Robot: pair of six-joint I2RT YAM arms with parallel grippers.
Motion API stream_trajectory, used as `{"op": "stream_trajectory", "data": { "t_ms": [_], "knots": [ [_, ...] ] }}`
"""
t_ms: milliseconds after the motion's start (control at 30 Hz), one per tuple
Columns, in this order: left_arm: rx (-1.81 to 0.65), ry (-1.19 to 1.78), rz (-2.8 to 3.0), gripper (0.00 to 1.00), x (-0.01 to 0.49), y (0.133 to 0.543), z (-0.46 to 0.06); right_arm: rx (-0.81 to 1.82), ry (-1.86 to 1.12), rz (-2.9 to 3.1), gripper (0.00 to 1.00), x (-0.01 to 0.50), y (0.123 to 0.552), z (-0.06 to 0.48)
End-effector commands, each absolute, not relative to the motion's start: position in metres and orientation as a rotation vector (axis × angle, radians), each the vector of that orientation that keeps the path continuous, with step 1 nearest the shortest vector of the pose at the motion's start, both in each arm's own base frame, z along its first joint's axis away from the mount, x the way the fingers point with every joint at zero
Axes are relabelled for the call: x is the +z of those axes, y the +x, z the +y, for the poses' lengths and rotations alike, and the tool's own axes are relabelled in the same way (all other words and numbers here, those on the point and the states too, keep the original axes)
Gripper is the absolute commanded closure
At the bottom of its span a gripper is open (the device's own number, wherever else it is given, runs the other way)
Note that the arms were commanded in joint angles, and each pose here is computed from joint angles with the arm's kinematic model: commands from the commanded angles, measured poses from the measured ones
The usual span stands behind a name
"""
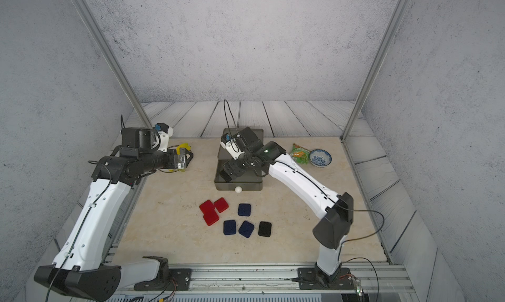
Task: Place the brooch boxes into the drawer by color
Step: Place the brooch box in the drawer, then pick up the brooch box from the center of the board.
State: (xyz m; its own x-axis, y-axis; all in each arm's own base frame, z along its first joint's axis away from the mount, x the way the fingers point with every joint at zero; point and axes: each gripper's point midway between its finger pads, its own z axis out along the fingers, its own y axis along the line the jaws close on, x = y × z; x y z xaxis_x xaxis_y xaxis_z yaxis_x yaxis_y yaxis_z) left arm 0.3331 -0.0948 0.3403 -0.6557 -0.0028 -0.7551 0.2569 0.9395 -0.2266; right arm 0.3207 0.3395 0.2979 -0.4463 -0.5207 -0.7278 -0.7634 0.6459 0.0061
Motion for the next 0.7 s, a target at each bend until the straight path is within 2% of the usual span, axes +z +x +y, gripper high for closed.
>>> {"op": "stream_trajectory", "data": {
  "t_ms": [0,200,333,467,667],
  "knots": [
    [-0.459,0.292,2.211,0.01,0.360,0.317,-0.115,0.374,-0.829,2.060,0.15,0.329,0.321,0.301],
    [-0.427,0.544,2.253,0.03,0.352,0.276,-0.172,0.341,-0.460,2.115,0.13,0.340,0.317,0.186],
    [-0.433,0.679,2.257,0.03,0.334,0.239,-0.216,0.262,-0.312,2.126,0.12,0.348,0.310,0.130],
    [-0.392,0.822,2.322,0.04,0.292,0.207,-0.268,0.232,-0.247,2.141,0.11,0.347,0.311,0.108],
    [-0.292,0.838,2.464,0.05,0.217,0.195,-0.320,0.275,-0.201,2.146,0.11,0.341,0.313,0.103]
  ]
}}
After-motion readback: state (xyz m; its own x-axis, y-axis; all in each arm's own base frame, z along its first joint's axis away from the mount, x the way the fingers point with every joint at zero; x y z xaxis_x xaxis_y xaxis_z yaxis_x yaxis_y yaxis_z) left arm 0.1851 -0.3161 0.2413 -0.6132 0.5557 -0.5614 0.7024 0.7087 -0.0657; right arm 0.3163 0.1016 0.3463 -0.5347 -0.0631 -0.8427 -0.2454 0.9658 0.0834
